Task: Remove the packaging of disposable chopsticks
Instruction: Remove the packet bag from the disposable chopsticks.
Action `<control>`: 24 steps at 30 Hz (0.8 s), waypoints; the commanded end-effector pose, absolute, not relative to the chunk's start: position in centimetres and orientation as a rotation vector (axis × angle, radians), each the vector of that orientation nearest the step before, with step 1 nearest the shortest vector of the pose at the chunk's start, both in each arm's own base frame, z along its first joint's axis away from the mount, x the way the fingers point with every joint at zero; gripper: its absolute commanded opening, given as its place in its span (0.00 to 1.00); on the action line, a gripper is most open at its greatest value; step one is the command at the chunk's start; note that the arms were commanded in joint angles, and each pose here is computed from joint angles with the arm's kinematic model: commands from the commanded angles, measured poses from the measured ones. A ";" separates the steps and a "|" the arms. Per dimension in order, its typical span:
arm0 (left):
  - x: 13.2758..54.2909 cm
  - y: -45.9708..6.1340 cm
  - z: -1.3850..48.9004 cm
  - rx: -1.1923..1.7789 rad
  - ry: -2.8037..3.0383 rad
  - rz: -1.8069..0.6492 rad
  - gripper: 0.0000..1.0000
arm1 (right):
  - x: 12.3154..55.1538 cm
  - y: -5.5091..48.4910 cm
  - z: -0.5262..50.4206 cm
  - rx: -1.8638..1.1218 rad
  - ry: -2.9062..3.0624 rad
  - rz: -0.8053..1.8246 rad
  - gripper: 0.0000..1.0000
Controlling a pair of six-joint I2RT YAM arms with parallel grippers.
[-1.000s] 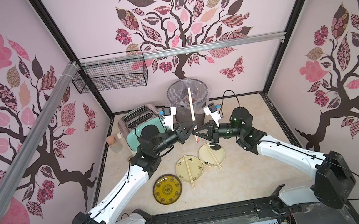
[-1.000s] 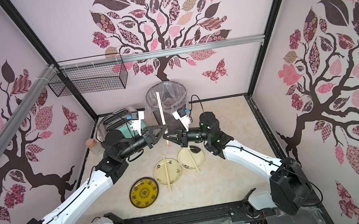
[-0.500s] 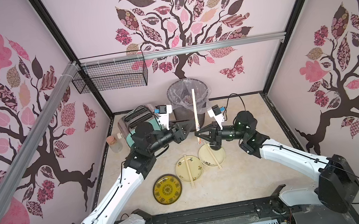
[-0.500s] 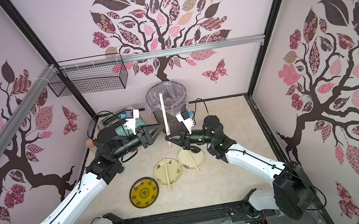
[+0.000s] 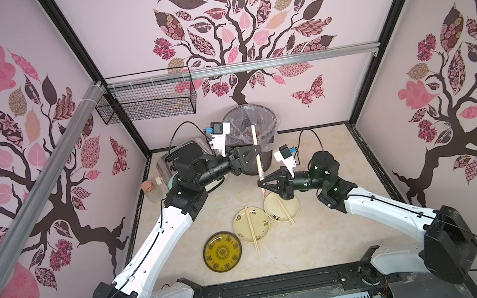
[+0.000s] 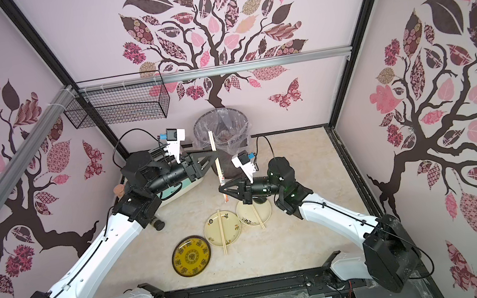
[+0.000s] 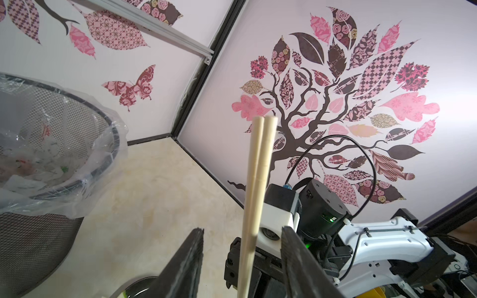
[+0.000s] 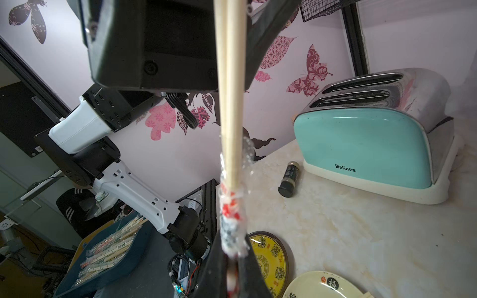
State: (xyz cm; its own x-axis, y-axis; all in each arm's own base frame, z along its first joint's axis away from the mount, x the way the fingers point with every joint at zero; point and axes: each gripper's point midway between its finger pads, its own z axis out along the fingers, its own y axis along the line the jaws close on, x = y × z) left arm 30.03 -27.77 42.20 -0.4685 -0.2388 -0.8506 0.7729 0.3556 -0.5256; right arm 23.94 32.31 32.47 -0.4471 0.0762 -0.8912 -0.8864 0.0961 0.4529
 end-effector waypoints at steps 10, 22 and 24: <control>30.7 -28.6 42.5 0.531 1.638 -1.316 0.33 | 23.3 32.7 33.2 -0.862 1.512 1.478 0.00; 30.8 -28.4 43.0 0.527 1.628 -1.300 0.00 | 24.2 32.6 32.2 -0.804 1.558 1.449 0.00; 30.9 -28.0 43.4 0.511 1.617 -1.281 0.00 | 24.5 32.5 31.9 -0.789 1.572 1.436 0.12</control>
